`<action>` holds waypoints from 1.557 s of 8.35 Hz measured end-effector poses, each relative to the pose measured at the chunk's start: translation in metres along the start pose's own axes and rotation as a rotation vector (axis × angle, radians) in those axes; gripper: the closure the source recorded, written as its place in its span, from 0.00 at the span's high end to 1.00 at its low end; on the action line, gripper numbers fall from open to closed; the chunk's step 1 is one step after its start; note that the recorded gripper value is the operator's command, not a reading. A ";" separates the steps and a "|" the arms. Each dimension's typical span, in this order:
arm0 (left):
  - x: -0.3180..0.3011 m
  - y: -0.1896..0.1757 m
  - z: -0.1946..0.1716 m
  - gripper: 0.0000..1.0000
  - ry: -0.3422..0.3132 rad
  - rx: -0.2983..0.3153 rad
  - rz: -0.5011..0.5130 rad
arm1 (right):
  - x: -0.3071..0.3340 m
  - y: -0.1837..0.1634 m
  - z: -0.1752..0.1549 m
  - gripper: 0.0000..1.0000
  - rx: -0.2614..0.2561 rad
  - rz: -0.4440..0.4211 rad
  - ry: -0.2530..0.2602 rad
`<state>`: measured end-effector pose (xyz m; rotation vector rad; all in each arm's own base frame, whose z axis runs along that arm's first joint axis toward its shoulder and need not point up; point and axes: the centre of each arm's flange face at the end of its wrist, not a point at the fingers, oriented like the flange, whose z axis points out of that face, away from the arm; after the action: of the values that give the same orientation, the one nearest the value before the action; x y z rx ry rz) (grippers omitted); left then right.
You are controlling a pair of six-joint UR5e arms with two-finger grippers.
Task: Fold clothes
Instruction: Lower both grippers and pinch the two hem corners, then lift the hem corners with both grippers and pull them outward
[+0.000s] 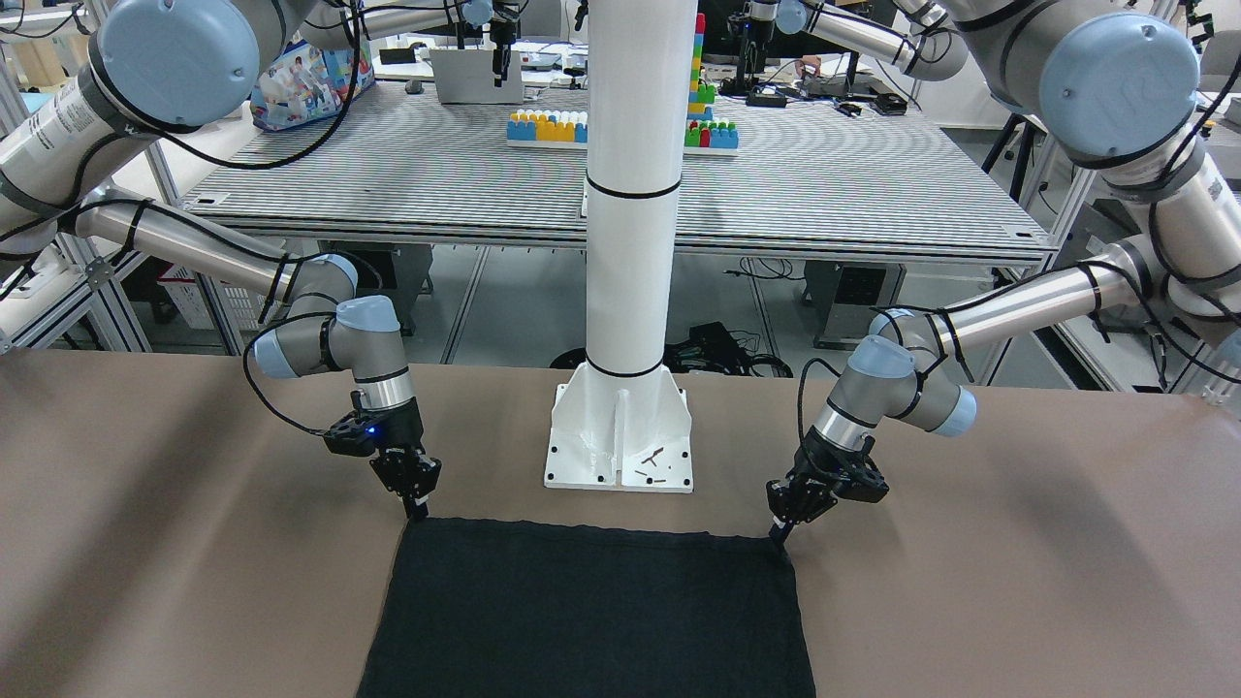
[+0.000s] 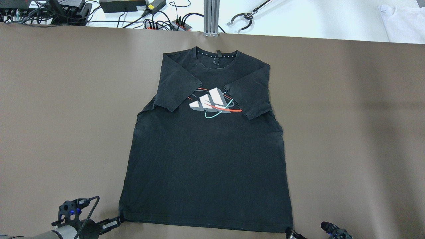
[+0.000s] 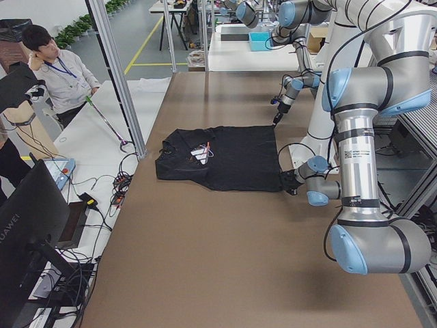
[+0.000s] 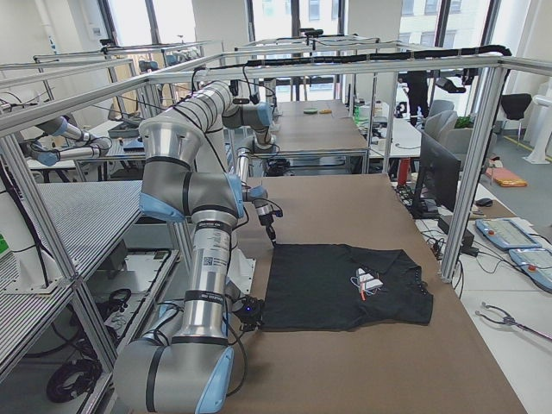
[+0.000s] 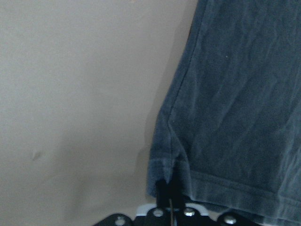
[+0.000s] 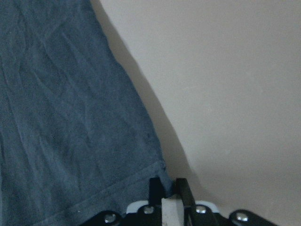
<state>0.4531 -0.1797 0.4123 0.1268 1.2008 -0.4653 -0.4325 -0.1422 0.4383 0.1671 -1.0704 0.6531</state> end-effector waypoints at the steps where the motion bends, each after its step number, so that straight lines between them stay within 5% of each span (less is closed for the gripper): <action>1: 0.000 0.000 0.000 0.00 0.000 0.000 0.000 | -0.001 0.000 0.000 0.00 0.001 0.001 -0.001; 5: 0.012 -0.005 -0.012 0.00 0.026 -0.003 0.035 | -0.009 -0.006 -0.009 0.00 0.000 -0.006 -0.018; 7: 0.032 -0.015 -0.030 0.00 0.032 -0.008 0.087 | -0.029 -0.011 -0.026 0.00 0.000 -0.093 -0.037; 13: 0.175 -0.140 -0.118 0.00 -0.127 -0.055 0.129 | -0.087 -0.134 -0.058 0.00 -0.011 -0.254 -0.026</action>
<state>0.3425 -0.3150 0.2292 0.1250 1.0731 -0.3222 -0.3390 -0.2610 0.3595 0.2972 -1.0564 0.4174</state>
